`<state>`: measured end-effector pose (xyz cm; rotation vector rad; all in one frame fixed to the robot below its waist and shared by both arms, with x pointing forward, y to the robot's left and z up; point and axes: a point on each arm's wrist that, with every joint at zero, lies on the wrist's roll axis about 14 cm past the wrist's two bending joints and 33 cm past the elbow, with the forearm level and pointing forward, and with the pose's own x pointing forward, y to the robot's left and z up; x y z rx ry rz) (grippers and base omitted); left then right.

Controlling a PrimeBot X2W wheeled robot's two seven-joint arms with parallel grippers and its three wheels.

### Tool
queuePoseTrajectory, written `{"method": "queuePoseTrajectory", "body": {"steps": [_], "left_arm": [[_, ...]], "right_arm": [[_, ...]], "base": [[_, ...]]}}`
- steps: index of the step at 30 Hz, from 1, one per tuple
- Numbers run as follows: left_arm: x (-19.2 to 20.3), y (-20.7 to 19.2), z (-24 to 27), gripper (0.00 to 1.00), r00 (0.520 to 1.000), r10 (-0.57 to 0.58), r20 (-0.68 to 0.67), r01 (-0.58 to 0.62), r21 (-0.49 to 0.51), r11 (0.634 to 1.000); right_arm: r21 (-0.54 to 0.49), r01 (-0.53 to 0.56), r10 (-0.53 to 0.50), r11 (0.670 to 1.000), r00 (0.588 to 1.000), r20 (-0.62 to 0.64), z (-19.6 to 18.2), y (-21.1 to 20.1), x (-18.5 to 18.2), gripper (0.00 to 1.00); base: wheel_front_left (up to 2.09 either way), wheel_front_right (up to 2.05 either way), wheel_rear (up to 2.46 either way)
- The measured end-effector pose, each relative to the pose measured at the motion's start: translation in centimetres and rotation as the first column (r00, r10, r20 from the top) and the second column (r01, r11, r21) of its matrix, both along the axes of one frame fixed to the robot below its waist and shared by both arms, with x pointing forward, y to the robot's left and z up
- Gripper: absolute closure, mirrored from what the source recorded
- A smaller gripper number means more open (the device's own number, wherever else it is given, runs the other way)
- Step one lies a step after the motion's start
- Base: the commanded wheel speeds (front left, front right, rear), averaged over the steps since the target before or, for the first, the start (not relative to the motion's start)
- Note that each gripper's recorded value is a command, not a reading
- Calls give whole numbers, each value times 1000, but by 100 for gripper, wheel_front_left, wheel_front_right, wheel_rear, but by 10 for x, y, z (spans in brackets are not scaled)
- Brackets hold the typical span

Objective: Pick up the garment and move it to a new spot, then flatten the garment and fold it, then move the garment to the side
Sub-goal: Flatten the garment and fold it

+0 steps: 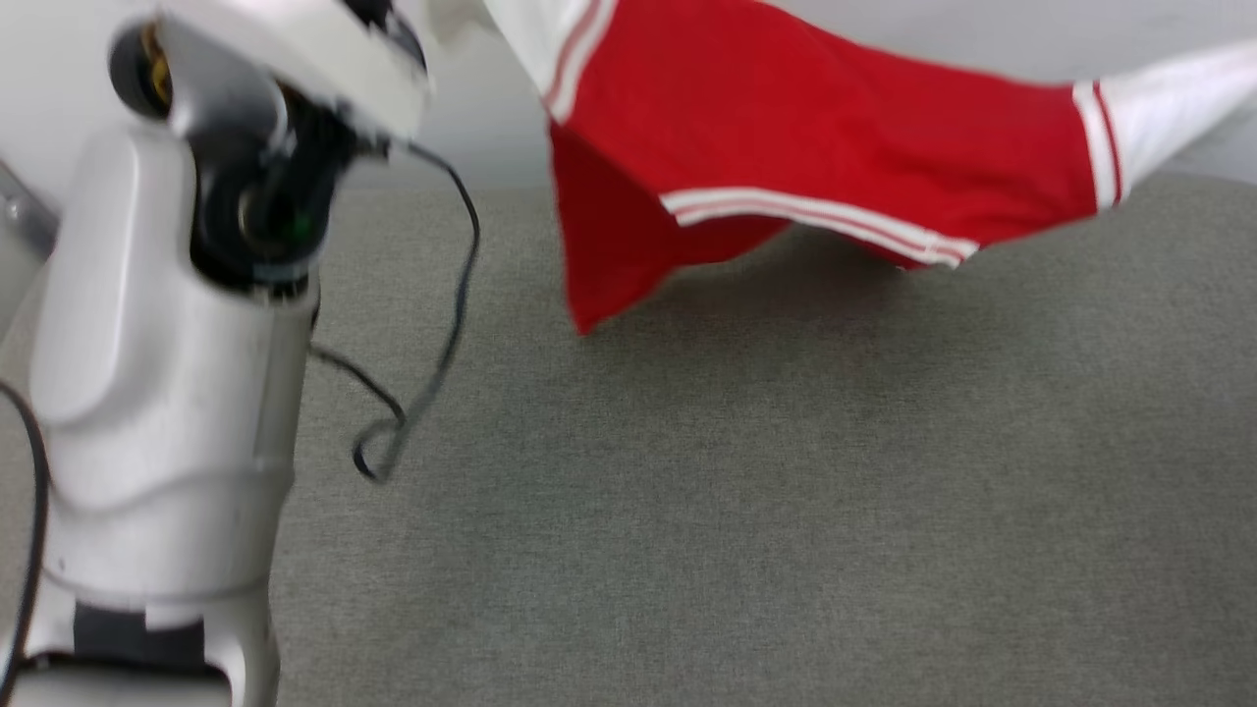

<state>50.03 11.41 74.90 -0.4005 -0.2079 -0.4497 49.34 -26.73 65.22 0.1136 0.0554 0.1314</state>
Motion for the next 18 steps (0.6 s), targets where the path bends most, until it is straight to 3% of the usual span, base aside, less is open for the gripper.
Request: {"method": "queuePoseTrajectory", "body": {"steps": [4, 8, 12, 18], "left_arm": [[10, 3, 51, 100, 991, 59, 123, -60, 3, 998], [11, 9, 102, 100, 970, 117, 213, -108, -55, 993], [12, 15, 143, 100, 959, 151, 239, -131, -94, 987], [19, 29, 180, 100, 926, 228, 300, -233, -20, 972]], "right_arm": [[7, -31, 30, 999, 988, 154, 65, 15, 13, 100], [-33, -52, 60, 998, 952, 301, 127, 32, 18, 100], [-127, -22, 66, 992, 932, 356, 164, 37, 22, 100], [-158, 28, 43, 987, 901, 432, 215, 34, 29, 100]], "base": [[0, 0, 0], [0, 0, 0], [0, 0, 0], [0, 0, 0]]}}
